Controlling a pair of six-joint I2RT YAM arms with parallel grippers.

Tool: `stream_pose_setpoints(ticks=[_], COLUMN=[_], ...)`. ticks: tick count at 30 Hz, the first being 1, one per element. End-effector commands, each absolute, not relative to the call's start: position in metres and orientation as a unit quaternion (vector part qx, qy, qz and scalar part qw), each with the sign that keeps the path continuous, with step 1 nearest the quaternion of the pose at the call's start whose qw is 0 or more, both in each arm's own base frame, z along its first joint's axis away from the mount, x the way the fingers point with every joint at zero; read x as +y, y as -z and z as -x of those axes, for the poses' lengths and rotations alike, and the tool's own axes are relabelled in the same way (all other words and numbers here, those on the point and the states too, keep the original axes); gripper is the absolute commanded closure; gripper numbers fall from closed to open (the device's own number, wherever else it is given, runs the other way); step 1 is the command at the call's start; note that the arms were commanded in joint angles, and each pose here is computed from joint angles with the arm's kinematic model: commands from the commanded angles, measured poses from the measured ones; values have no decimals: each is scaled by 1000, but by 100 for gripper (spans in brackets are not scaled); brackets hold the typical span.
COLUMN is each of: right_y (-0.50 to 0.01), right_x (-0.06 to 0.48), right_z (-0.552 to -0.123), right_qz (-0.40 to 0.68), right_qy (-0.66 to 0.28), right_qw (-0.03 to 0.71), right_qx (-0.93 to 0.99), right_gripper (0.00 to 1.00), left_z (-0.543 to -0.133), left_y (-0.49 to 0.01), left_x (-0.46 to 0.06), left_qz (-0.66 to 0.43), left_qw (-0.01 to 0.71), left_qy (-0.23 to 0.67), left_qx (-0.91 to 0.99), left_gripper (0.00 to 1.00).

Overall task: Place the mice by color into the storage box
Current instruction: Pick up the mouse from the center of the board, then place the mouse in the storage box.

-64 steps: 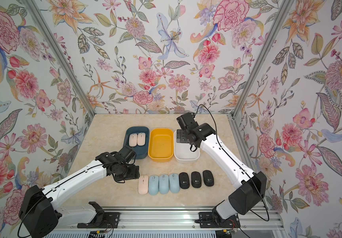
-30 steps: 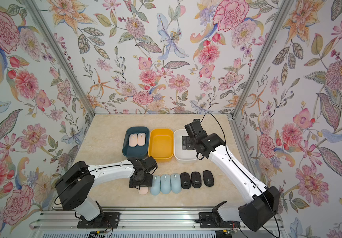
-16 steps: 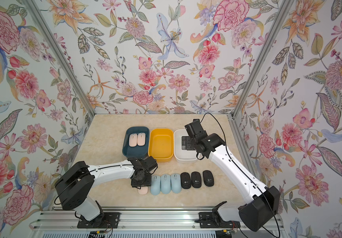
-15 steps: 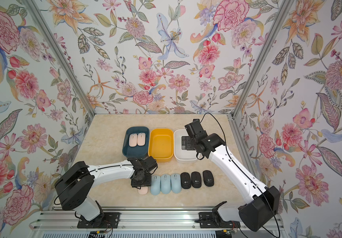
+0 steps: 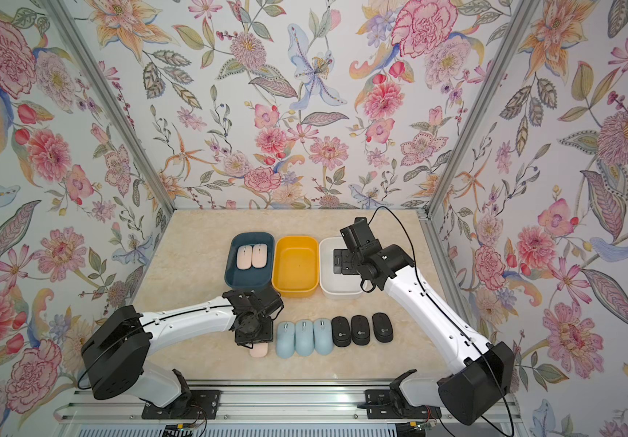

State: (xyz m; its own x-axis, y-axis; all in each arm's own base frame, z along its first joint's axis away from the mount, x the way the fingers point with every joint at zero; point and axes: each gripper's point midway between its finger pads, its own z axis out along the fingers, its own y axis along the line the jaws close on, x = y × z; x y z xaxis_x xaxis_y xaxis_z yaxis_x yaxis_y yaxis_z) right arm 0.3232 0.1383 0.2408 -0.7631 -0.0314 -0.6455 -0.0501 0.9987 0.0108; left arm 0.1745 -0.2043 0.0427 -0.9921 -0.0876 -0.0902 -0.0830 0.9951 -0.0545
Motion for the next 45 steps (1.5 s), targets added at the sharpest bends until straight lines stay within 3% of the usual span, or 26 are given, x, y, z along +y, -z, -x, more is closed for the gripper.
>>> stream_pose_setpoints(ticks=[1,7,14,31,45], right_y=[-251,-270,-276,-271,-259], right_x=[138,141,135,101,93], right_z=[-322,-327,-327,-313,-313], right_qz=[19,18,17,-5,-15], right_qy=[-25,-38,-33,-14,-2], right_qw=[351,367,372,364,351], right_qx=[936,929,927,931,936], right_gripper=[1,1,1,2,1], left_z=[-192,-246,-309,-422,-446], left_y=[-79,-136,-161,-123,-67], left_x=[-203,-190,-171,-163,-154], left_qz=[61,85,87,98,102], left_qw=[86,135,156,134,86], left_qy=[33,63,52,38,25], left_qx=[994,985,983,985,991], left_gripper=[44,42,41,40,40])
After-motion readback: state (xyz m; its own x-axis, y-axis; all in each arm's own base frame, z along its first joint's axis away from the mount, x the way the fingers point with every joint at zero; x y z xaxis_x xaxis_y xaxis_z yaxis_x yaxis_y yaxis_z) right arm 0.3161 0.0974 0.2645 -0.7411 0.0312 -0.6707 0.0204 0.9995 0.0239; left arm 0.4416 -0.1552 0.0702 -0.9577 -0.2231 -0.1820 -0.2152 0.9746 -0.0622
